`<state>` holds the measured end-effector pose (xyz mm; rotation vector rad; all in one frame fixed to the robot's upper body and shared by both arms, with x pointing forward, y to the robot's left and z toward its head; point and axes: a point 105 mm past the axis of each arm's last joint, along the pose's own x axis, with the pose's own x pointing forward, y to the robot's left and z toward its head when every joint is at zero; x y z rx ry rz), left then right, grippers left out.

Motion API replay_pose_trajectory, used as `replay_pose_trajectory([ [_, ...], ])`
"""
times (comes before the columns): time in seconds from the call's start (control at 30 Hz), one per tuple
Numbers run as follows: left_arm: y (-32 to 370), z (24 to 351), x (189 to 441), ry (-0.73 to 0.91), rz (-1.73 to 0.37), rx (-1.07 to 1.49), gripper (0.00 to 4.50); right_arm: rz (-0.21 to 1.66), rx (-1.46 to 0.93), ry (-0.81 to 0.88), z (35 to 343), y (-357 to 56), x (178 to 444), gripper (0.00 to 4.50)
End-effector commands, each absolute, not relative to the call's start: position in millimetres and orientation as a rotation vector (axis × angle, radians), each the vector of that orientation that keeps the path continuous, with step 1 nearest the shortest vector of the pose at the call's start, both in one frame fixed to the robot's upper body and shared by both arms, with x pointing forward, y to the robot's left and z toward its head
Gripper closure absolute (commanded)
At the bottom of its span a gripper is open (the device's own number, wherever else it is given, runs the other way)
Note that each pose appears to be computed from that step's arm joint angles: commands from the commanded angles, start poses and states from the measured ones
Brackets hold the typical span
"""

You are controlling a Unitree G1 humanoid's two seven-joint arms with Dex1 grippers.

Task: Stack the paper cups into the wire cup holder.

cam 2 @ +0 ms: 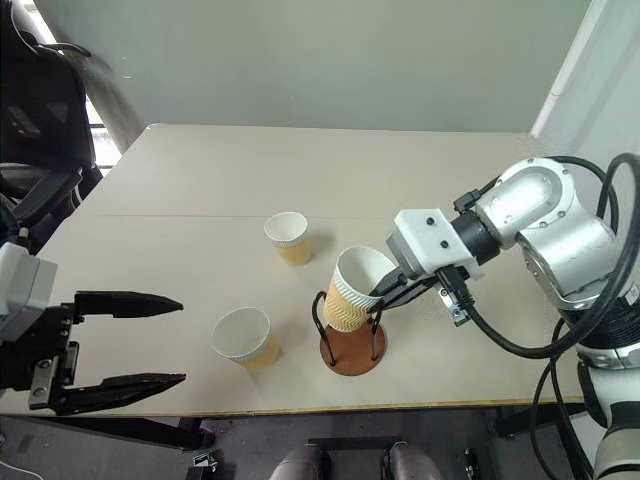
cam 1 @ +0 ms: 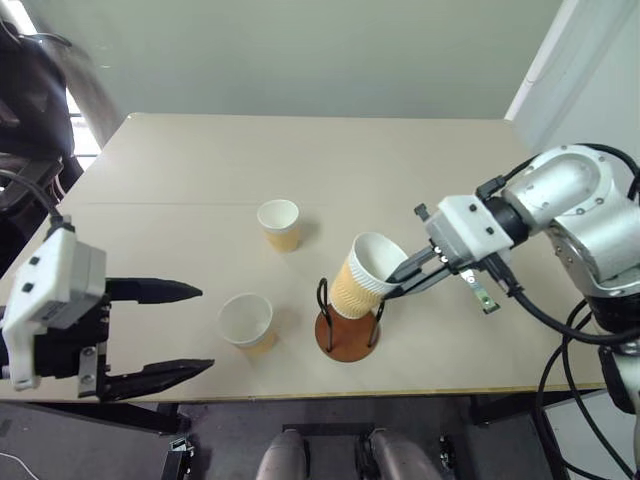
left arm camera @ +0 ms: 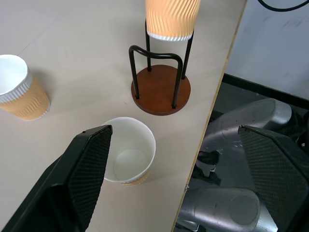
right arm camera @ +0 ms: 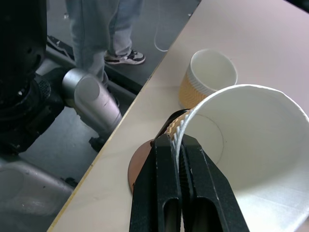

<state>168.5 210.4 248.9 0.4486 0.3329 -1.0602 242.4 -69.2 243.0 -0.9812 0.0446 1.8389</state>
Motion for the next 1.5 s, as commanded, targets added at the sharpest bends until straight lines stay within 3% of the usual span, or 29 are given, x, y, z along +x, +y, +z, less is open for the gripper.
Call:
replay_pose_trajectory([
  [0.03, 209.7, 254.8, 165.7, 0.313, -1.042, 0.472, 0.0, 1.831, -1.013, 0.018, 242.0, -66.0, 243.4, 4.47],
  [0.8, 208.3, 252.5, 167.2, 0.311, -1.02, 0.476, 0.0, 1.792, -1.071, 0.009, 234.0, -59.7, 257.0, 4.47],
  [0.9, 208.1, 252.4, 167.1, 0.311, -1.022, 0.474, 0.0, 1.793, -1.072, 0.01, 233.8, -59.5, 256.6, 3.93],
  [0.97, 208.2, 252.4, 167.1, 0.312, -1.023, 0.474, 0.0, 1.794, -1.073, 0.011, 233.6, -59.3, 256.3, 3.34],
  [1.2, 207.4, 248.1, 169.8, 0.338, -1.041, 0.497, 0.0, 1.761, -1.084, 0.011, 235.3, -61.2, 260.5, 0.87],
  [1.27, 207.6, 241.3, 175.9, 0.377, -1.052, 0.544, 0.0, 1.673, -1.081, 0.01, 244.3, -69.5, 274.2, 0.1],
  [1.37, 207.0, 223.8, 182.0, 0.47, -1.094, 0.641, 0.0, 1.534, -1.012, 0.017, 264.7, -90.1, 292.3, 0.02],
  [1.5, 199.7, 208.6, 184.3, 0.533, -1.205, 0.756, 0.0, 1.43, -0.888, 0.006, 290.0, -122.0, 293.7, 0.02],
])
